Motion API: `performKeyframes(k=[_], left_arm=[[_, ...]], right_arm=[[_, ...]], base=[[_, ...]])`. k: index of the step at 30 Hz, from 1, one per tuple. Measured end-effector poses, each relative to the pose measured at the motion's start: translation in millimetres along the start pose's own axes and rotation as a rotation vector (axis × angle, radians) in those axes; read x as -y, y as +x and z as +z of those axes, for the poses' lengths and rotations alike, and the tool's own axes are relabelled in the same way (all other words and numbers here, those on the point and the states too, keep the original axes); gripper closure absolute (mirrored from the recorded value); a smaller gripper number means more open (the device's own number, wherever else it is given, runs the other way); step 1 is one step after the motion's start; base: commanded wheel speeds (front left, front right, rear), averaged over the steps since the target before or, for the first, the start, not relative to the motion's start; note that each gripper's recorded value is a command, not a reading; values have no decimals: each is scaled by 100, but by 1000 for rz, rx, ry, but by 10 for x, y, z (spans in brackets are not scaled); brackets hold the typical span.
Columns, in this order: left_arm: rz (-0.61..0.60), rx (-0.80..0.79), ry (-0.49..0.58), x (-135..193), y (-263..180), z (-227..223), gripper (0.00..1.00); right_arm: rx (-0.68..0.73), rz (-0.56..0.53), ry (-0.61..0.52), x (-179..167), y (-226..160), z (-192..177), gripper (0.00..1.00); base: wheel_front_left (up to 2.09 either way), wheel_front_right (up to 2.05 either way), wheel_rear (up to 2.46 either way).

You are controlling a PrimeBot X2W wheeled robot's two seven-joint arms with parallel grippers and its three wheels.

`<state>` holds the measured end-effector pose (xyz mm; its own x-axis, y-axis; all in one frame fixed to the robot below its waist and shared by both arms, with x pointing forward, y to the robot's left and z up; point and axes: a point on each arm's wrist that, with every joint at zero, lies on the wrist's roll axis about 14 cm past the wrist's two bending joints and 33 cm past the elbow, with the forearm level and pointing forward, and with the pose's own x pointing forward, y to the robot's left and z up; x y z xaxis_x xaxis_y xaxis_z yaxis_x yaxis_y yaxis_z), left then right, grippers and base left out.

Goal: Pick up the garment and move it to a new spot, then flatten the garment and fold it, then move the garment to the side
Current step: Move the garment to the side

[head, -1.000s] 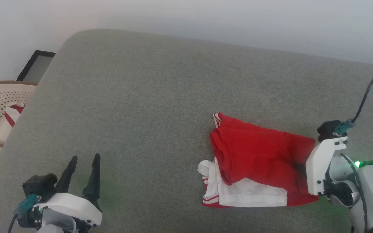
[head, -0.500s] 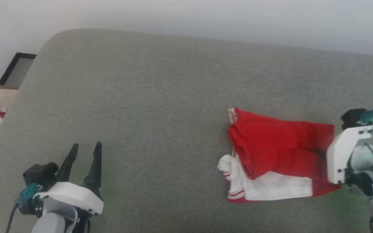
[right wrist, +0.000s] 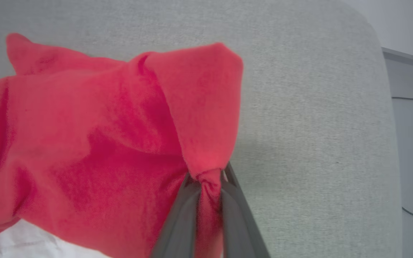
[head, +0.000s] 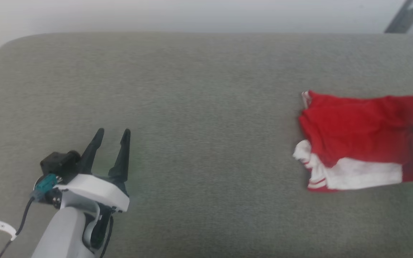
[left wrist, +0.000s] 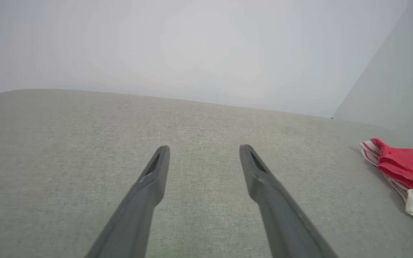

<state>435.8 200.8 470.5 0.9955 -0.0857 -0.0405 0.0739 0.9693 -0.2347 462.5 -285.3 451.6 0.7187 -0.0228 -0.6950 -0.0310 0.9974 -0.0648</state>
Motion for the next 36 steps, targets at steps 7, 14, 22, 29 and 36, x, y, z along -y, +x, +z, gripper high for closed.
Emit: performKeyframes(k=[7, 14, 22, 29, 36], left_arm=[[-125, -17, -5, 421, 352, -103, 0], [-234, -45, -13, 799, 615, -272, 0], [-328, -75, -16, 1088, 859, -467, 0], [-373, -91, -14, 1211, 968, -576, 0], [-396, -115, -14, 1244, 1075, -721, 0]], right_arm=[[66, -139, 4, 597, -160, 143, 100], [91, -260, -24, 1087, -250, 194, 100], [76, -389, -96, 1550, -274, 213, 100], [55, -438, -157, 1713, -198, 202, 100], [7, -438, -172, 1704, 52, 73, 100]], base=[[0, 0, 0], [0, 0, 0], [0, 0, 0], [0, 0, 0], [0, 0, 0]])
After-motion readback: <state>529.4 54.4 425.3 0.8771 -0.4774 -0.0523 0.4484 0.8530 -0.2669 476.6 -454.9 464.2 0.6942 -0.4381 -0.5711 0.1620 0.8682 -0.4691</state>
